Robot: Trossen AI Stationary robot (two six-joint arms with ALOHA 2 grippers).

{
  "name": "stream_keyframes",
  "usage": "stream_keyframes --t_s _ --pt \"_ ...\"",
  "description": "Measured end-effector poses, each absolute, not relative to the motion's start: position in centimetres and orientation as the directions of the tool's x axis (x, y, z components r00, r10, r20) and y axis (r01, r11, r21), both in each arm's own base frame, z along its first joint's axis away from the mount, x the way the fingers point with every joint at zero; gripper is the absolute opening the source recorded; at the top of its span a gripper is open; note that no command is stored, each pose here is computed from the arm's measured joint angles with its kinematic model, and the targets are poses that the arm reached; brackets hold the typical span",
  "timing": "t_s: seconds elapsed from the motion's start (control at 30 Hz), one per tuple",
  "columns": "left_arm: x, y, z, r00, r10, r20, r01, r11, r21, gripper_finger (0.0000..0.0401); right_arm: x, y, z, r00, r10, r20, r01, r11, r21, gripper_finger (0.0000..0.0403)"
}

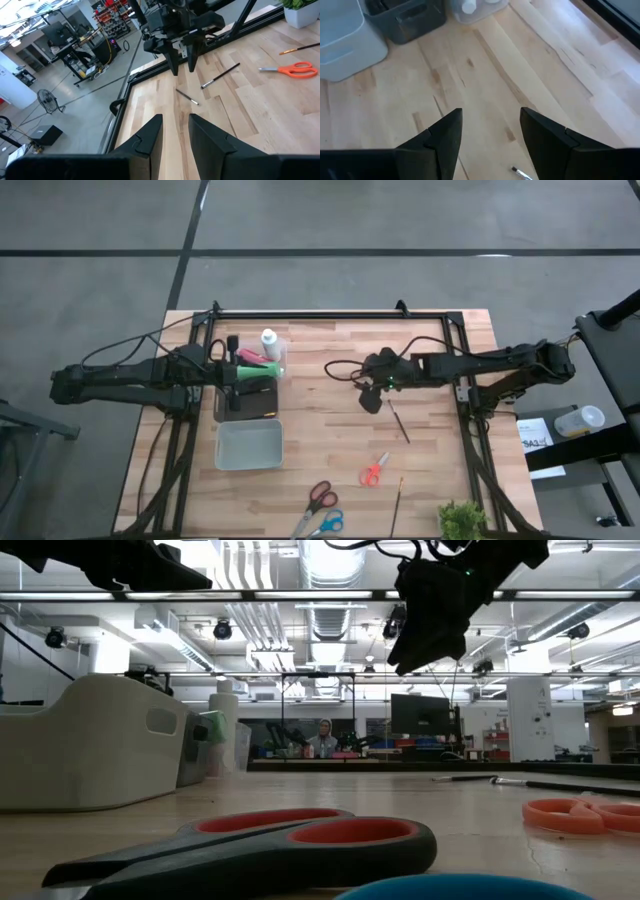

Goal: Pick & Place Paint Supplies
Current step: Put the left silver makeup brush into the black bin

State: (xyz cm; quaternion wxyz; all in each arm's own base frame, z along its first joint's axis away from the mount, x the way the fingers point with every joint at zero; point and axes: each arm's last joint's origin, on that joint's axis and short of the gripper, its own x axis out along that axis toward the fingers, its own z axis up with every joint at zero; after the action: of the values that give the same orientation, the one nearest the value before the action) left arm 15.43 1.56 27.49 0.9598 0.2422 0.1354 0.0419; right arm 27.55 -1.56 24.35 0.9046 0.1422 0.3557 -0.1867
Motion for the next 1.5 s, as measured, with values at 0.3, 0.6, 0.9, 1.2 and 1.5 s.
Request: stream_keyframes --t_s 0.3,0.6,0.9,1.2,1.5 --pt "15.4 1.6 27.5 0.96 0.146 -0.24 -0.015 0.879 0.476 0.01 27.4 -1.5 24.0 0.668 -0.233 -0.707 0.434 0.894 0.115 0.0196" --pt "15.4 1.6 27.5 0.96 0.146 -0.24 -0.015 0.879 0.476 0.01 27.3 -1.5 23.9 0.668 -0.233 -0.707 0.438 0.891 0.121 0.0196" --pt "15.4 1.6 27.5 0.96 0.146 -0.24 -0.015 0.88 0.476 0.01 27.4 -1.5 23.9 0.669 -0.232 -0.707 0.44 0.889 0.125 0.0196" --pt "15.4 1.6 27.5 0.96 0.146 -0.24 -0.015 0.88 0.476 0.01 26.8 -1.5 23.3 0.615 -0.23 -0.754 0.281 0.958 -0.064 0.0196" --pt "15.4 1.6 27.5 0.96 0.146 -0.24 -0.015 0.88 0.475 0.01 25.0 -2.0 22.0 0.422 -0.357 -0.833 0.099 0.932 -0.349 0.0196"
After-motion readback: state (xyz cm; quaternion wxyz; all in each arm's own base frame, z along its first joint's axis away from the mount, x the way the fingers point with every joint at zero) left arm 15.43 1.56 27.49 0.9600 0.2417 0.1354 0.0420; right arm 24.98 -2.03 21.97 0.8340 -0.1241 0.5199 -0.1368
